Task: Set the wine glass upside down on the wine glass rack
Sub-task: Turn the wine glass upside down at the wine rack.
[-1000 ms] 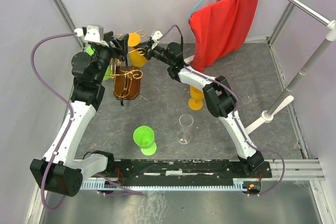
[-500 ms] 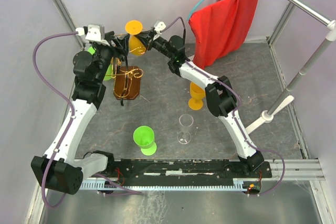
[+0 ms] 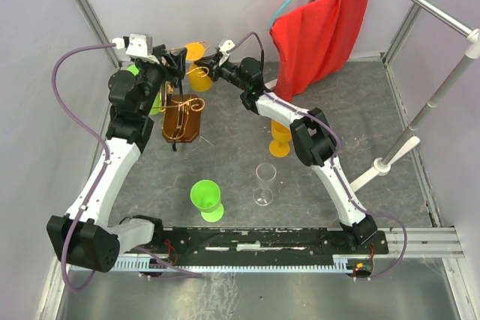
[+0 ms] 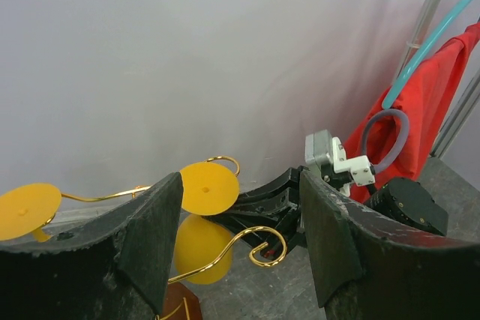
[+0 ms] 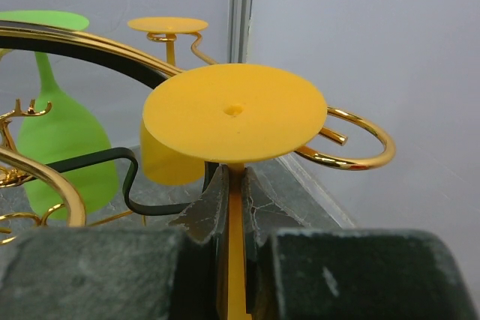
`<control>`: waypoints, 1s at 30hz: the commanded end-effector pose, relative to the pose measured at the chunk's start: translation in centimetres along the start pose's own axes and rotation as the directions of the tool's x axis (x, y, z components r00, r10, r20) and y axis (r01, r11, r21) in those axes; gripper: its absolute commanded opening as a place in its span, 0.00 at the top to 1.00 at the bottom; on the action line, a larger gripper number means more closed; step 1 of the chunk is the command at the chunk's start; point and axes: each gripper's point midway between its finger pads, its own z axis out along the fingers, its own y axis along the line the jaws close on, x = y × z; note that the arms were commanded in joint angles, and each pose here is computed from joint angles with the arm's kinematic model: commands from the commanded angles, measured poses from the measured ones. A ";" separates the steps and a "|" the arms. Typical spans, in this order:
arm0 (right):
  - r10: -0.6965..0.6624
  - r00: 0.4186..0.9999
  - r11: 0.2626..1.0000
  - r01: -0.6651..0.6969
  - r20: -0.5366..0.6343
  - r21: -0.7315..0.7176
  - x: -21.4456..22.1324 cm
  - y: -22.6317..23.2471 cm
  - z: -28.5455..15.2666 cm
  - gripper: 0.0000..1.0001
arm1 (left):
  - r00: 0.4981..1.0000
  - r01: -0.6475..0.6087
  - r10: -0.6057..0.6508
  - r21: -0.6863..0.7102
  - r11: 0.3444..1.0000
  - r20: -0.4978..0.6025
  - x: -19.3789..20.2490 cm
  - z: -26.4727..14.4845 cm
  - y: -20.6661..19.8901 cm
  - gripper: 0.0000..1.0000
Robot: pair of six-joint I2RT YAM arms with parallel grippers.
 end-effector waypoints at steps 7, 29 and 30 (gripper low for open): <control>-0.024 0.996 0.999 0.020 0.087 0.041 -2.9 -2.2 0.9 0.99 | 0.997 0.025 -0.026 0.014 1.000 0.066 -2.0 0.8 0.0 0.30; -0.026 0.995 0.968 0.002 0.091 0.251 -1.7 -6.7 0.4 0.99 | 0.998 0.033 -0.034 0.010 0.999 0.053 -1.4 1.4 0.3 0.30; -0.028 0.995 0.966 0.003 0.091 0.259 -1.8 -7.0 0.0 0.99 | 0.998 0.033 -0.033 0.010 0.999 0.055 -1.4 1.3 0.3 0.30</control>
